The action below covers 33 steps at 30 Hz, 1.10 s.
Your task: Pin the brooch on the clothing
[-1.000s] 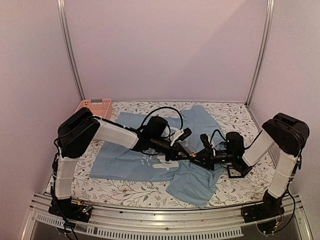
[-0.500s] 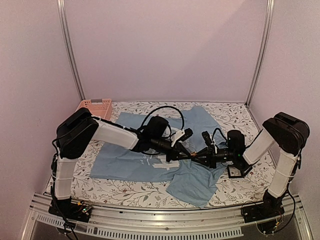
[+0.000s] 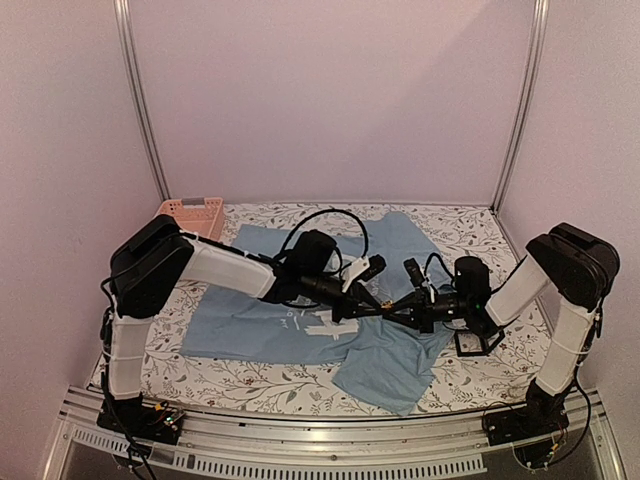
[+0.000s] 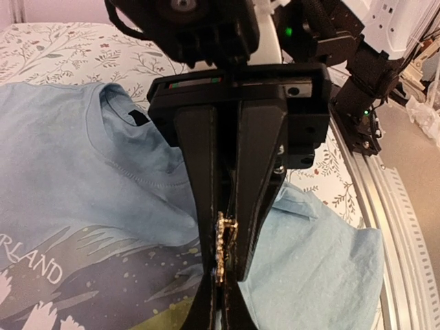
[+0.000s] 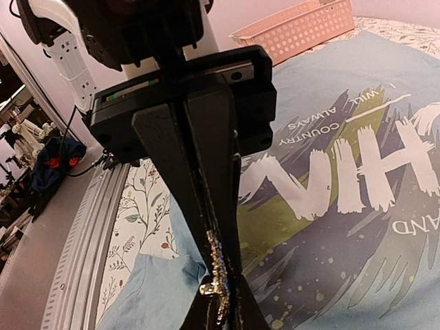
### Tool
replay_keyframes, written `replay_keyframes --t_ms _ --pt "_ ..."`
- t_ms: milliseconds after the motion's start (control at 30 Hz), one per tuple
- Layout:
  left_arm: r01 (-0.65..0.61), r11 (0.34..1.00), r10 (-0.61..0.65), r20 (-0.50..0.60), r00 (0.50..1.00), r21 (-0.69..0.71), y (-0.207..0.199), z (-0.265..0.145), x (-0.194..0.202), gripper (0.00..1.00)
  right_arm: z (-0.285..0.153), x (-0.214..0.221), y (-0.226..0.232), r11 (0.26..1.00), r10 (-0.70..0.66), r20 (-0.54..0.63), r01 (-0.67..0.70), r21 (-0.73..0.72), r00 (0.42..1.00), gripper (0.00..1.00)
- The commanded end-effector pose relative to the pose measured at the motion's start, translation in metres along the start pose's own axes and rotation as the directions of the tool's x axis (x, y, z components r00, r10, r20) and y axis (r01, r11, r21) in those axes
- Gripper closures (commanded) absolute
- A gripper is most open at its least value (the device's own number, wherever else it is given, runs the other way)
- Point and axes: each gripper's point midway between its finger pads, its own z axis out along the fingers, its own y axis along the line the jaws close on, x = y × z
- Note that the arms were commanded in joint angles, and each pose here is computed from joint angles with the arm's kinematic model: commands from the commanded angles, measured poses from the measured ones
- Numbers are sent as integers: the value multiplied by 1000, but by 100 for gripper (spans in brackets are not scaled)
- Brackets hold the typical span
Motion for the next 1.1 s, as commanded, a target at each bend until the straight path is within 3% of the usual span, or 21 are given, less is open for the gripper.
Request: replay_keyframes --t_ms 0,133,267,667,1067 --pt "-76 996 76 -5 997 49 -31 7 -5 100 1 -17 -6 1000 8 27 -8 -13 1000 94" --pt "-99 994 99 -15 995 37 -32 8 -1 100 2 -17 -8 999 41 18 -41 -30 999 95" --pt "-115 993 116 -26 993 20 -31 8 3 100 3 -19 -10 997 68 6 -68 -28 998 89" --pt "-128 992 128 -19 992 14 -33 6 1 100 -1 -21 -8 998 58 7 -58 -26 998 91" --pt "-119 993 119 -3 993 -18 -27 3 -3 100 -9 -20 -5 999 44 23 -44 6 999 86"
